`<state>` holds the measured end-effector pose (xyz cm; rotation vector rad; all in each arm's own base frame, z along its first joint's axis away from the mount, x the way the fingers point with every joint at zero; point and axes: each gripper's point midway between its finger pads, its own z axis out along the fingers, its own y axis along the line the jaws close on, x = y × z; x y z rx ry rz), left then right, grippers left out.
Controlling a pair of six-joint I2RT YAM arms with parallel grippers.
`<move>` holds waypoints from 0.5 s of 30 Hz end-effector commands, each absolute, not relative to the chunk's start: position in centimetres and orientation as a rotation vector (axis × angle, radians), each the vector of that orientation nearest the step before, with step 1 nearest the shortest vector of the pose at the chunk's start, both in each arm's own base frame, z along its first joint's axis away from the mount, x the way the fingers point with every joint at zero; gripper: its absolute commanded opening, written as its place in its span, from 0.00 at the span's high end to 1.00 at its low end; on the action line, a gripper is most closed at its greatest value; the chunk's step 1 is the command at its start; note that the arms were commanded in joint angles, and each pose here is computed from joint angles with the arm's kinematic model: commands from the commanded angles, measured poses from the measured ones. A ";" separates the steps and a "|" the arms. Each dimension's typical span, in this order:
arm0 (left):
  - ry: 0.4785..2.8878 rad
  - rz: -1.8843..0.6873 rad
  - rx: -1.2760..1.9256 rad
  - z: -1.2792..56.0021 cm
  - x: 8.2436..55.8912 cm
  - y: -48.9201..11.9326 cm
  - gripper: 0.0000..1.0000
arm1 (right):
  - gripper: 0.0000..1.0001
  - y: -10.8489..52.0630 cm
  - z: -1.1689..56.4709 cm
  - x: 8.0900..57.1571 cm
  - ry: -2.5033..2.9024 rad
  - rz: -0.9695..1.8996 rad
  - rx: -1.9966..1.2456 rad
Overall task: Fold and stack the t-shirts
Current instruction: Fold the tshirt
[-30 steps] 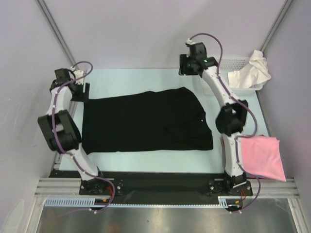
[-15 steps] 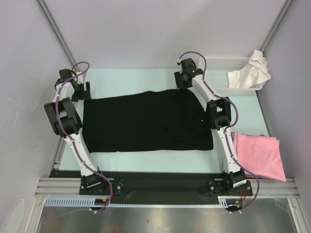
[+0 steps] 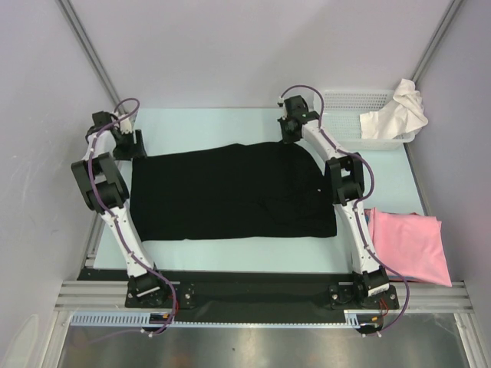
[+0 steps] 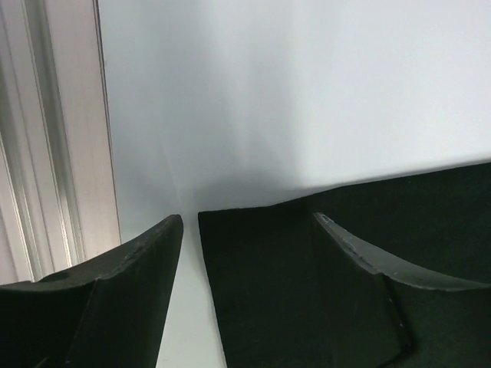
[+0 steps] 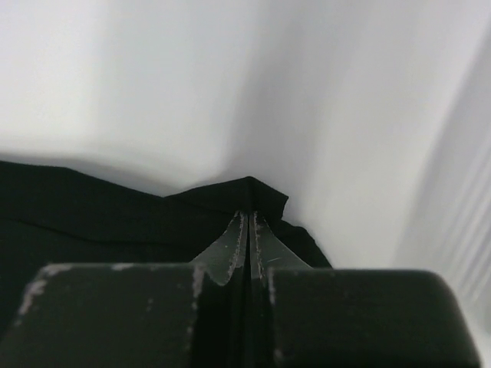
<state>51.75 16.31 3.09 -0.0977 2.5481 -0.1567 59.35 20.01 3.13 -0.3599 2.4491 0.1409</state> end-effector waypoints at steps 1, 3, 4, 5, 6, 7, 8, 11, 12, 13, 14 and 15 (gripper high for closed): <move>2.533 -0.290 -0.066 2.9 52.0 15.2 0.27 | 1.00 21.3 8.3 58.9 2.376 0.220 -0.373; 2.542 -0.345 -0.058 2.5 51.8 14.6 0.31 | 1.00 21.3 9.8 58.5 2.368 0.236 -0.375; 2.551 -0.385 -0.052 2.3 51.4 14.0 0.34 | 1.00 21.3 10.3 58.3 2.365 0.235 -0.372; 2.564 -0.405 -0.055 1.9 50.9 13.9 0.38 | 1.00 21.2 10.8 58.2 2.363 0.237 -0.368; 2.567 -0.416 -0.038 1.8 50.6 13.6 0.41 | 1.00 21.3 11.5 58.0 2.353 0.243 -0.370; 2.569 -0.438 -0.025 1.9 50.3 13.3 0.49 | 1.00 21.2 12.5 57.7 2.341 0.246 -0.370; 2.576 -0.448 -0.017 1.8 49.9 13.1 0.57 | 1.00 21.4 13.3 57.4 2.336 0.265 -0.342; 2.558 -0.443 0.009 3.0 49.4 12.9 0.99 | 1.00 21.5 15.9 56.3 2.300 0.298 -0.328; 2.514 -0.421 0.018 4.9 49.7 13.1 1.00 | 1.00 21.5 16.5 56.2 2.286 0.300 -0.323; 2.510 -0.431 0.009 5.1 49.0 13.1 1.00 | 1.00 21.4 18.8 55.6 2.249 0.303 -0.319; 2.446 -0.412 0.041 7.8 49.3 13.0 1.00 | 1.00 21.1 17.8 54.8 2.272 0.289 -0.310; 2.422 -0.403 0.052 8.8 49.0 13.0 1.00 | 1.00 20.9 18.4 54.2 2.267 0.288 -0.304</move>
